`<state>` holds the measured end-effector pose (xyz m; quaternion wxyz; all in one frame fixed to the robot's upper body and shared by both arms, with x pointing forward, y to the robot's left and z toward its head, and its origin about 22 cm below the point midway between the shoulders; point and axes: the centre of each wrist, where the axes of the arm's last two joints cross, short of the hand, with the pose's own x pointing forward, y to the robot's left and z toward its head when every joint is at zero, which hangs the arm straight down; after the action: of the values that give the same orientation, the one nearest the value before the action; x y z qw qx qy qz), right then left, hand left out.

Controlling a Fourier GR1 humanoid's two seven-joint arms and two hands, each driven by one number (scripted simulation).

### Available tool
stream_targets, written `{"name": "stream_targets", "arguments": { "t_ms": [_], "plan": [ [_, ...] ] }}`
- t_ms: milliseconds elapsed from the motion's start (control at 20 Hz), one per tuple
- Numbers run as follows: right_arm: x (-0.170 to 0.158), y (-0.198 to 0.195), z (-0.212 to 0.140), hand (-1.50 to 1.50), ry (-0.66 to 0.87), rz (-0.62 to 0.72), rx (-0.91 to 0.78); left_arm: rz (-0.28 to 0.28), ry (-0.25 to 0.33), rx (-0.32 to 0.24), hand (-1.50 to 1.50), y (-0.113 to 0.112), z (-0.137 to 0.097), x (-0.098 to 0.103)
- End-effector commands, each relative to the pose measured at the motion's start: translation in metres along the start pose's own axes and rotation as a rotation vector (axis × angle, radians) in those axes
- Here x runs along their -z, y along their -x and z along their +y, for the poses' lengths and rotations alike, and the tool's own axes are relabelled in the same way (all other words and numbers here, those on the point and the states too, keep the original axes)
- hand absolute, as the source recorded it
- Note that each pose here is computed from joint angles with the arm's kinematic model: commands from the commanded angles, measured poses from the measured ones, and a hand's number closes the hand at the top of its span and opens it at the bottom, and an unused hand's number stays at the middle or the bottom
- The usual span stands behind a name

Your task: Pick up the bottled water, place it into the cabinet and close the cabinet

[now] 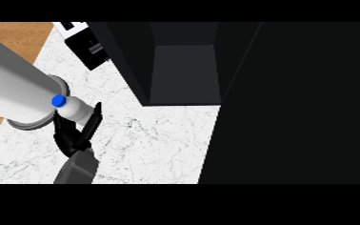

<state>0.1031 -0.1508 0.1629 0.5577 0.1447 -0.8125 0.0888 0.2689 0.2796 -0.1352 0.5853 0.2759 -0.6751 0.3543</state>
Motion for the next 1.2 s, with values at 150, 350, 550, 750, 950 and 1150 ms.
{"name": "stream_targets", "arguments": {
  "t_ms": [150, 350, 550, 750, 950, 1150],
  "plan": [
    [-0.019, -0.024, -0.004, -1.5, 0.013, -0.05, -0.051, -0.027, -0.004, -0.075, 1.5, 0.008, 0.003, -0.007],
    [0.002, -0.021, 0.0, -1.5, 0.022, -0.064, -0.057, -0.023, 0.027, -0.111, 1.5, -0.005, -0.015, 0.014],
    [-0.013, -0.014, -0.005, -1.5, 0.019, -0.054, -0.064, -0.061, 0.034, -0.159, 1.5, -0.001, -0.013, 0.008],
    [-0.003, -0.002, -0.002, -1.5, -0.012, -0.036, -0.08, 0.043, 0.385, -0.18, 1.5, 0.013, -0.008, -0.023],
    [-0.003, -0.011, -0.006, -1.5, -0.002, -0.065, -0.065, 0.109, 0.746, -0.221, 1.5, 0.017, -0.028, -0.052],
    [-0.006, -0.022, -0.01, -1.5, 0.025, -0.051, -0.06, 0.076, 0.831, -0.227, 1.5, 0.012, 0.002, -0.043]
  ]
}}
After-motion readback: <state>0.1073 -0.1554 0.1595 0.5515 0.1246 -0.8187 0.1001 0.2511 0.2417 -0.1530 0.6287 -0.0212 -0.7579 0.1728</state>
